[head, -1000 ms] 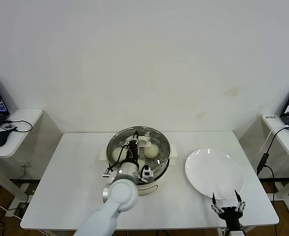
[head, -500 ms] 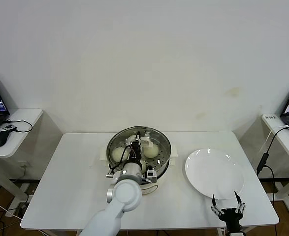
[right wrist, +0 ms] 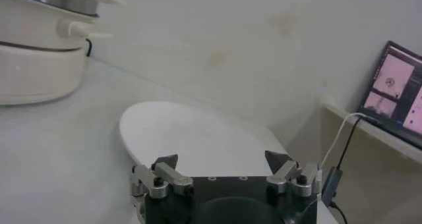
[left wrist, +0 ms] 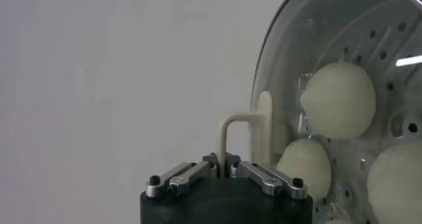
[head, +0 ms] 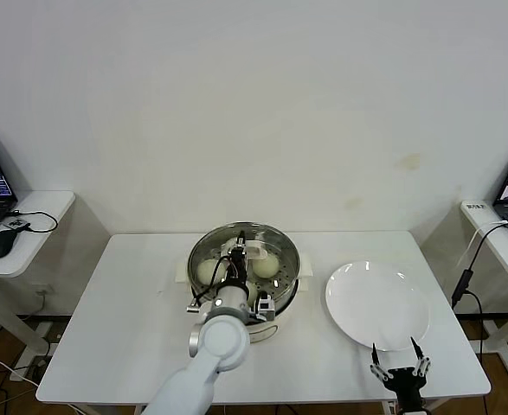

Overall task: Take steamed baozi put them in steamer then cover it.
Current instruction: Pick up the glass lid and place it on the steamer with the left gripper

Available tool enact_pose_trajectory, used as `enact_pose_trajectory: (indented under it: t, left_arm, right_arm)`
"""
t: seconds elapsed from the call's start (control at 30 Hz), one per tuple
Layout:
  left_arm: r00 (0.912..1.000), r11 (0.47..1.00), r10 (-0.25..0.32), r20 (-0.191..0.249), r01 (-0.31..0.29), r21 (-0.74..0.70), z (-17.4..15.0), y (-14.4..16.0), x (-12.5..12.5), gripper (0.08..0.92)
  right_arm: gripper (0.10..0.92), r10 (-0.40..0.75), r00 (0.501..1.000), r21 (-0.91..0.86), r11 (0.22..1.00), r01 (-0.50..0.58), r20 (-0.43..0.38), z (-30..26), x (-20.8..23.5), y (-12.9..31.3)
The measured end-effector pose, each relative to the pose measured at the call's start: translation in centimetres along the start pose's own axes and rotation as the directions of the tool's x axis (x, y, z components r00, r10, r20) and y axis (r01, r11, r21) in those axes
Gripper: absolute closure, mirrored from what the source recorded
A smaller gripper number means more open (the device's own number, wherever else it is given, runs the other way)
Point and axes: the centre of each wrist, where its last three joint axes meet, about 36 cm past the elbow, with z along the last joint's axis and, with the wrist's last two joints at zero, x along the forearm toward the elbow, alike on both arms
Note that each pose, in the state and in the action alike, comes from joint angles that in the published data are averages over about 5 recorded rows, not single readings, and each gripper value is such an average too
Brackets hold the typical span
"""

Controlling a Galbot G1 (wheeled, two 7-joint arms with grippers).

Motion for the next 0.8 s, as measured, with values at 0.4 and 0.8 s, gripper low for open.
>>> enact_pose_trajectory:
  t: [0.4,0.8]
  left_arm:
    - [1.0000,1.000,-0.005,0.004,0.005,0.024,-0.4,-0.2,0.3,0.816]
    - [0.9995,0.999,-0.022,0.025,0.021,0.047,0.2,0.3,2.1,0.476]
  right_arm:
    - [0.199,-0.011,1.000,0.006,1.000,0.011,0.003,-0.1,0.1,0.0]
    - [0.200,-0.022,1.000,0.013,1.000,0.022,0.003,-0.2,0.3,0.2]
